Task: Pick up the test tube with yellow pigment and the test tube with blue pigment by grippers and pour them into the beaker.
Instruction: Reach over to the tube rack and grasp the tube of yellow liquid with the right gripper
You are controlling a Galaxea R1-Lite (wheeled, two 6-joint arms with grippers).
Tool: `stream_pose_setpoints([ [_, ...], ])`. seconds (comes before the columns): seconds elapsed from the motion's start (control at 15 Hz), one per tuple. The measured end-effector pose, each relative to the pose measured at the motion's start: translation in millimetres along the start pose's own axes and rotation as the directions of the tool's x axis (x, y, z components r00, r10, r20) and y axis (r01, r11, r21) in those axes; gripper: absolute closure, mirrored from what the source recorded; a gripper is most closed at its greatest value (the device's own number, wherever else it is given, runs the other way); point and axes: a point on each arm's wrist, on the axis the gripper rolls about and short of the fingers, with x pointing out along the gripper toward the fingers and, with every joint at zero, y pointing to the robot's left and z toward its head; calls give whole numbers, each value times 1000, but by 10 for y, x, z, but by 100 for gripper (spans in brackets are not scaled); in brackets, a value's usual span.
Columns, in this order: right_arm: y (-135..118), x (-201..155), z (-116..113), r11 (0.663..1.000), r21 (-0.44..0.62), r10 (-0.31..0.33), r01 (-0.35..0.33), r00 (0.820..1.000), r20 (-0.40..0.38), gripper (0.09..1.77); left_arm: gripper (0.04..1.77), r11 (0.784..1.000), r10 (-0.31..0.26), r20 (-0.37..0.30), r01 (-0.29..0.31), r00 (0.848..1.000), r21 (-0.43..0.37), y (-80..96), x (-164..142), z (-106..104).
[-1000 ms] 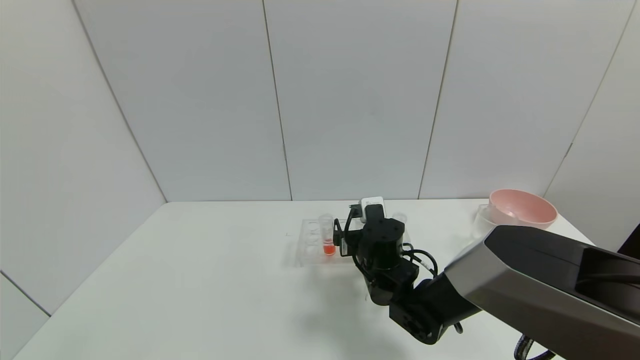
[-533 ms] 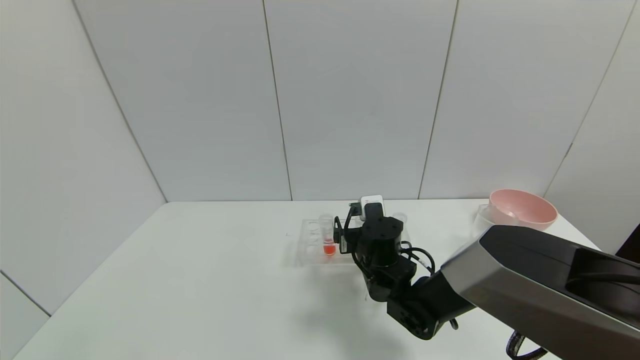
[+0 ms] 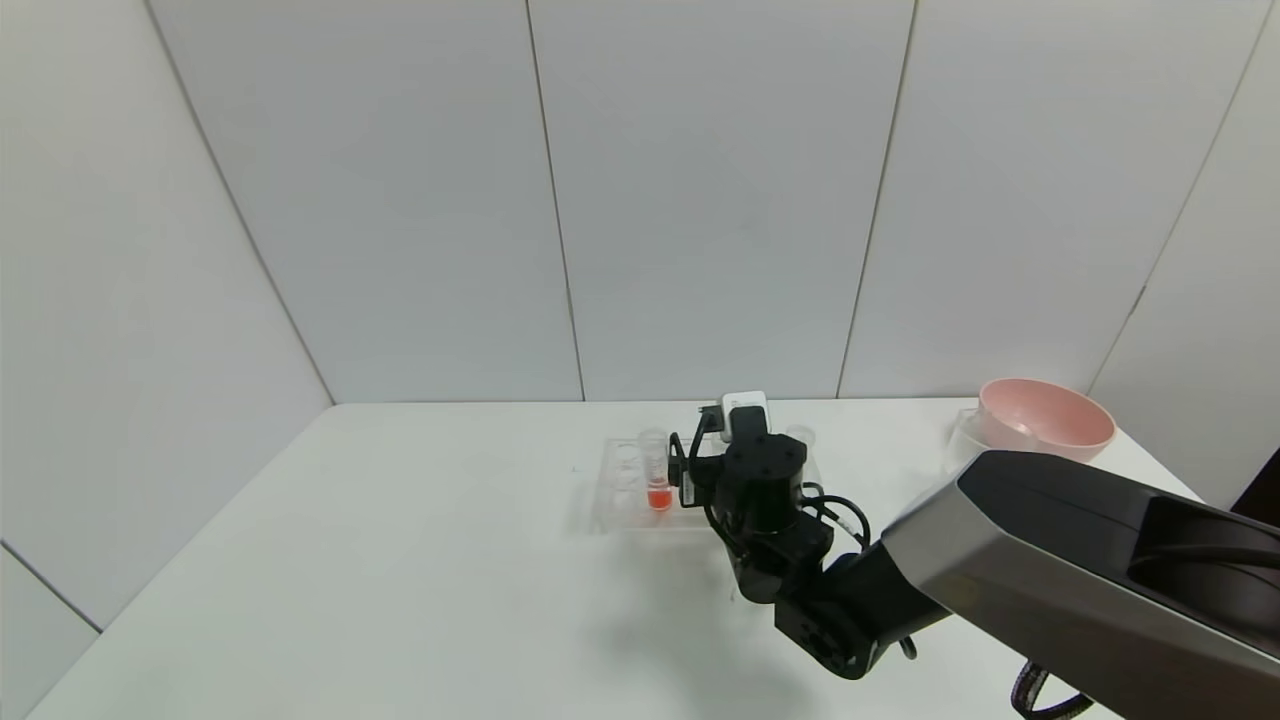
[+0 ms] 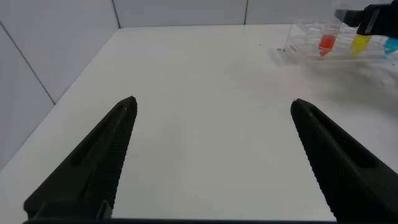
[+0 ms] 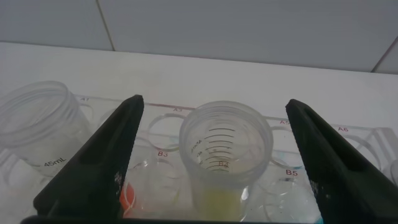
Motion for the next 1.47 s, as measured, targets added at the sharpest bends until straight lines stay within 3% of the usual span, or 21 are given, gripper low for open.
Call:
stream_pose_setpoints([
  [1.47, -167, 59, -1, 998, 39, -49, 49, 999, -4, 22, 5, 1000, 0, 0, 0, 1000, 0, 0, 0, 0],
])
